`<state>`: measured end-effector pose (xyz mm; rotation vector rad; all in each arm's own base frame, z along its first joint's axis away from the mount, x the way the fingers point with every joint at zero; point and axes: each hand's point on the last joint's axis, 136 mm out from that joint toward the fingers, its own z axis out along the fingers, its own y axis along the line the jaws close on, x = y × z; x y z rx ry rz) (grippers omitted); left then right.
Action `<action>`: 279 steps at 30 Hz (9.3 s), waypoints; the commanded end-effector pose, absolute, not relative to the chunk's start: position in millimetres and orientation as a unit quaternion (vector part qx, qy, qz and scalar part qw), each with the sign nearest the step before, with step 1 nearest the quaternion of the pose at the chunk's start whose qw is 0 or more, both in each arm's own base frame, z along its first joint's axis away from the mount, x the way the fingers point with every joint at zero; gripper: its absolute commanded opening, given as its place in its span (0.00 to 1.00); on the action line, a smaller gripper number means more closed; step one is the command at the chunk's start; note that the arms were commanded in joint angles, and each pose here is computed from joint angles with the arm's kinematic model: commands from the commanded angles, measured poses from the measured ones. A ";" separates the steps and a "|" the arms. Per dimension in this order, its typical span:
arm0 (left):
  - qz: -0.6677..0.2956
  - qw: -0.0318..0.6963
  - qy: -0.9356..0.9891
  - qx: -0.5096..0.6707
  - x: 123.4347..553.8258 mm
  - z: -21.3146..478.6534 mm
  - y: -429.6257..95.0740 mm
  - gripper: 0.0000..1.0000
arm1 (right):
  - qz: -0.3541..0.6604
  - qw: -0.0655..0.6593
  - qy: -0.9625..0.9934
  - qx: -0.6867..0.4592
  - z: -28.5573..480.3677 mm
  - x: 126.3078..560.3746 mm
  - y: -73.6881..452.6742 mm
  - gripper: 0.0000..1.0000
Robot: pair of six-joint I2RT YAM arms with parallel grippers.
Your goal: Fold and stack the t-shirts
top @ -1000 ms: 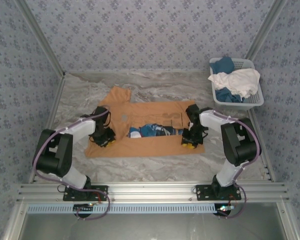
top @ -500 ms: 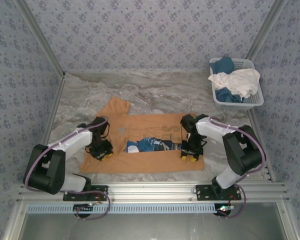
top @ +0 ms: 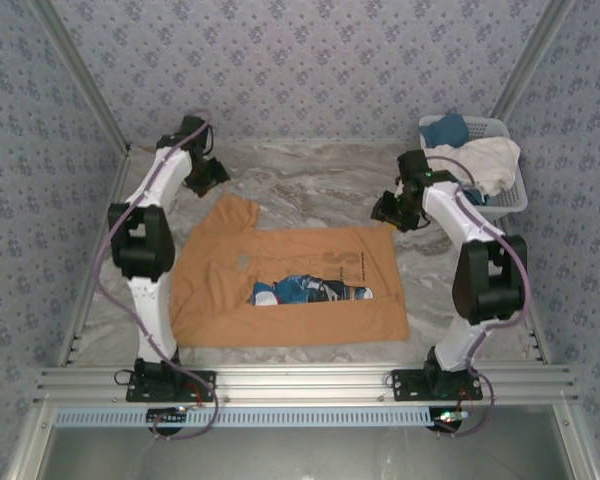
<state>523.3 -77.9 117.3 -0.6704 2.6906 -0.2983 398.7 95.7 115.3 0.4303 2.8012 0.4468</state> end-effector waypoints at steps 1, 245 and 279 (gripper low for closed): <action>-0.067 0.146 0.963 -0.217 531.4 103.8 -58.8 0.50 | 0.142 0.140 0.971 0.129 109.7 420.9 86.8 0.44; -0.232 0.057 0.970 -0.045 341.7 42.4 -160.8 0.38 | 0.251 0.121 0.959 0.043 140.0 367.0 184.6 0.47; -0.223 0.035 0.966 -0.127 303.4 96.5 -162.3 0.32 | 0.250 0.115 0.960 0.052 131.2 359.3 176.5 0.46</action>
